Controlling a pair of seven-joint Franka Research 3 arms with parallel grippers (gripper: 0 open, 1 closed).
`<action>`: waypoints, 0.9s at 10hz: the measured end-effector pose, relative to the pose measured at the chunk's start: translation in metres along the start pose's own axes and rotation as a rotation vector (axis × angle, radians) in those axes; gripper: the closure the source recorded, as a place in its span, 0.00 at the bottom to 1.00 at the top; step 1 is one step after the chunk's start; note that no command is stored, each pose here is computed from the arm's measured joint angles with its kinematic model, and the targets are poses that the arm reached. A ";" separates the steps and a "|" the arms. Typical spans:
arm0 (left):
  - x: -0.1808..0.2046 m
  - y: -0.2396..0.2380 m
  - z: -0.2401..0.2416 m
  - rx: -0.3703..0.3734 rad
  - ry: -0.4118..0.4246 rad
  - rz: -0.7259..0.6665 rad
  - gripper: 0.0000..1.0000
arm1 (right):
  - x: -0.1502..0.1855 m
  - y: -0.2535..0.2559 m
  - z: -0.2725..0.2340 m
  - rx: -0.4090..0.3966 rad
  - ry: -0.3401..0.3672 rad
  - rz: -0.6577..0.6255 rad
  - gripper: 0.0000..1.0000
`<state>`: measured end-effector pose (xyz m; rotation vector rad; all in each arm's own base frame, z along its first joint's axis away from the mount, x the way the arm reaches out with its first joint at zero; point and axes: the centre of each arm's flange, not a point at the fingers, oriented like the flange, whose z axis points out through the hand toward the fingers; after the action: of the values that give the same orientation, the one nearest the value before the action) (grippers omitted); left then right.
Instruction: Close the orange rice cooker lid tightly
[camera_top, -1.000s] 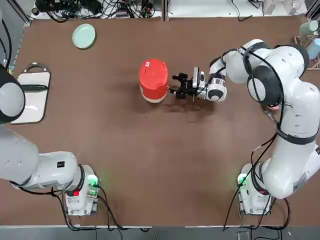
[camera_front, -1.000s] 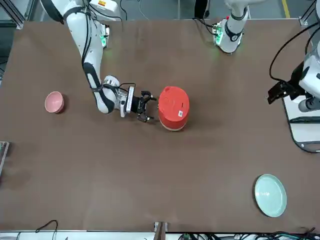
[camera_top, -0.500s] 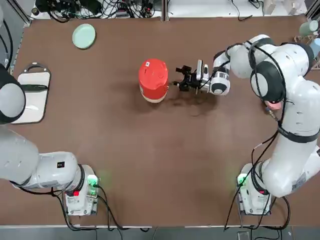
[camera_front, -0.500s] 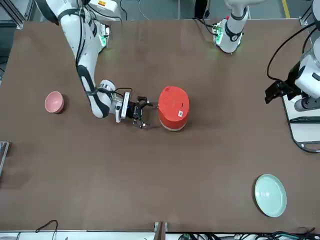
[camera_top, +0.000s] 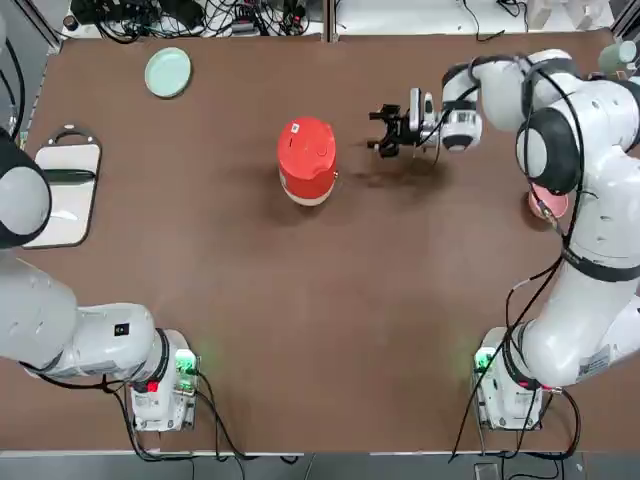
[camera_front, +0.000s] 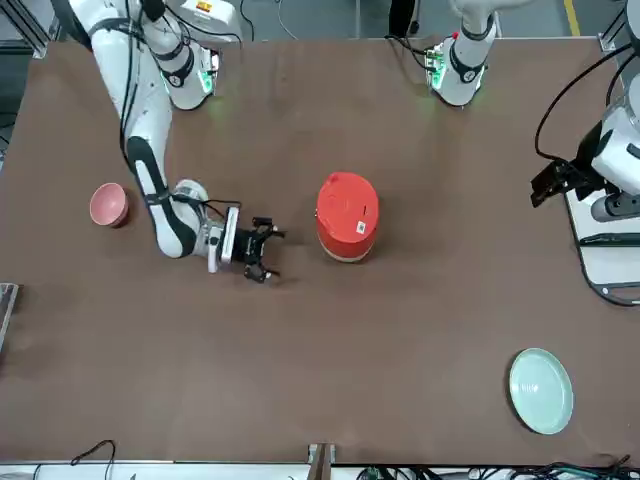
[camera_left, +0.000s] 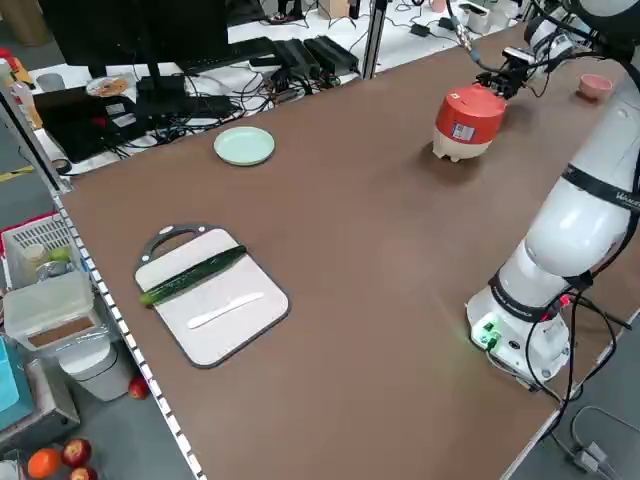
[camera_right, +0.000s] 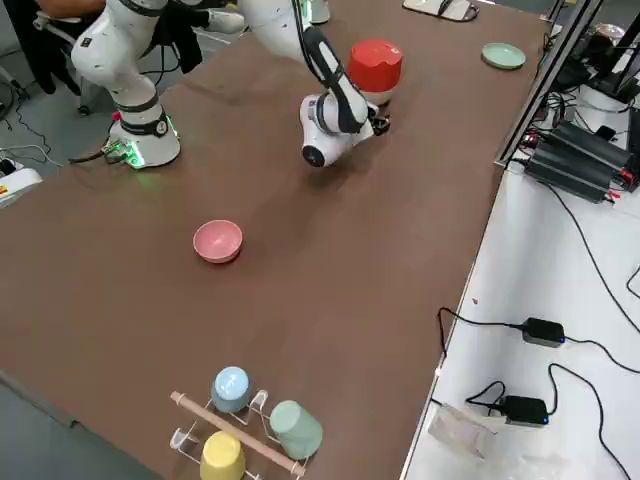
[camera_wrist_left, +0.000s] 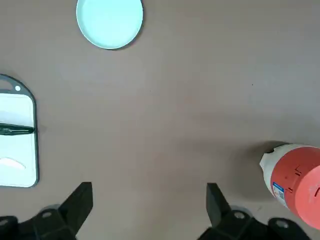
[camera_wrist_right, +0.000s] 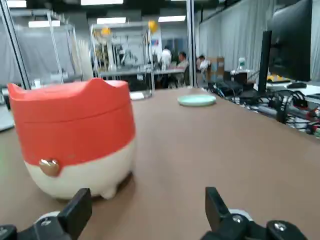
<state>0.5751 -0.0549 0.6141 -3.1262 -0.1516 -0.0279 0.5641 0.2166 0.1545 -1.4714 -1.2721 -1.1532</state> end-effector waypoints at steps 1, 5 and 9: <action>0.000 0.000 0.000 0.000 0.000 0.000 0.00 | 0.022 0.025 -0.024 0.007 -0.086 -0.024 0.00; -0.001 0.003 0.000 -0.001 0.001 0.006 0.00 | 0.071 0.075 -0.089 -0.163 -0.489 0.008 0.00; -0.002 0.010 -0.001 -0.010 -0.001 0.015 0.00 | 0.099 0.089 -0.090 -0.384 -0.607 0.325 0.00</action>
<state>0.5739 -0.0654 0.6146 -3.1370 -0.1288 -0.0271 0.6482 0.1387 0.2670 -2.3416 -1.1611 -0.7792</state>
